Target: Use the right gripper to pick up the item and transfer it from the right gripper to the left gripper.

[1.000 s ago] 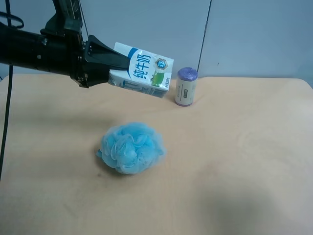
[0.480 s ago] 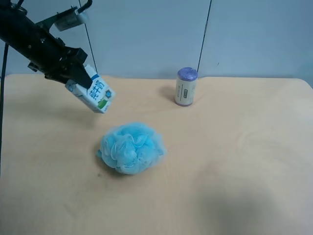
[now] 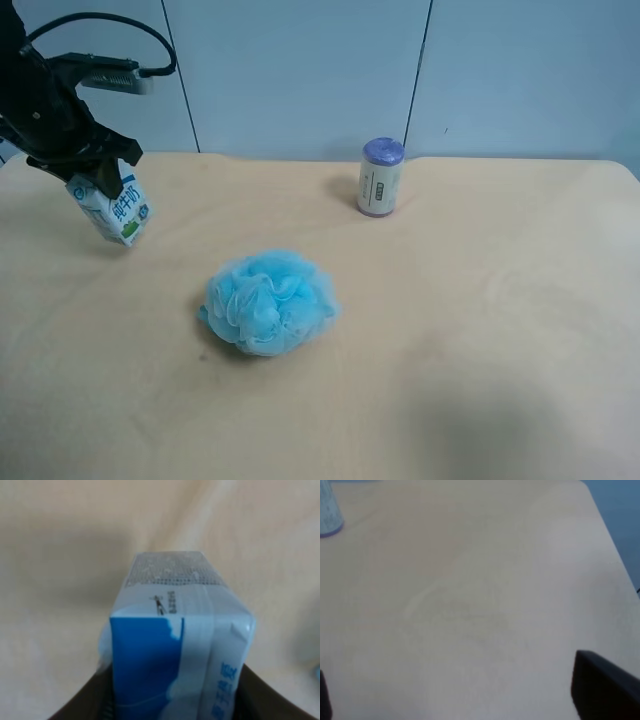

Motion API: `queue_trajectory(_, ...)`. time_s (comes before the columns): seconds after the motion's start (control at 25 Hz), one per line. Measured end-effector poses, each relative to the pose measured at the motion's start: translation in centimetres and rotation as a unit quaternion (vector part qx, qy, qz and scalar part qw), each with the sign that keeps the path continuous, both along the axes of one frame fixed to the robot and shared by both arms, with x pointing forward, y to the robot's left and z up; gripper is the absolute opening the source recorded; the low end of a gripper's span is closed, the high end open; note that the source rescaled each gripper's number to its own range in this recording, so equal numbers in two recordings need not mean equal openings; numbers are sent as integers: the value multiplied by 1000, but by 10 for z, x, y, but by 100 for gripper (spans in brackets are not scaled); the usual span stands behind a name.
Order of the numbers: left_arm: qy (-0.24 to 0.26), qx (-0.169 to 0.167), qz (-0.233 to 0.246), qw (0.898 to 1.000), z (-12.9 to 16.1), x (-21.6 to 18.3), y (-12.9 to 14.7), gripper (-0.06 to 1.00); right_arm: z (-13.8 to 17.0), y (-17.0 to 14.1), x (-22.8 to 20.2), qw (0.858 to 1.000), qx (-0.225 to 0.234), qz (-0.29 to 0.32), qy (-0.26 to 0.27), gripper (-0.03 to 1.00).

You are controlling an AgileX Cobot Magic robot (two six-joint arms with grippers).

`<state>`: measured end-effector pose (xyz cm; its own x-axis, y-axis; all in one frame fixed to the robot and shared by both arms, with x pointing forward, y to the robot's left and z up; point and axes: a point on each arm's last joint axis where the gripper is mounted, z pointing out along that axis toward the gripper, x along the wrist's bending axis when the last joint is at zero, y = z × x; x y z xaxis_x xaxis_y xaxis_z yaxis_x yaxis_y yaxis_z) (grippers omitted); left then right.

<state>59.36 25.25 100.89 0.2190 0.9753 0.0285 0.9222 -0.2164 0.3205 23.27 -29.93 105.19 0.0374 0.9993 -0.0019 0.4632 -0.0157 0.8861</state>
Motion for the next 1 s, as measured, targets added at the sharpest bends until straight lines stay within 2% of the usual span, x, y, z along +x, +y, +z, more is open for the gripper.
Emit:
queue_trajectory(0.16,24,3,1,1000,-16,4,-1,1,0,0,0,1000,0,0,0,88)
queue_trajectory(0.8,-7,5,-1,1000,-27,16,-1,0,0,0,0,1000,0,0,0,88)
queue_trajectory(1.0,2,9,-3,1000,-35,18,-1,0,0,0,0,1000,0,0,0,88)
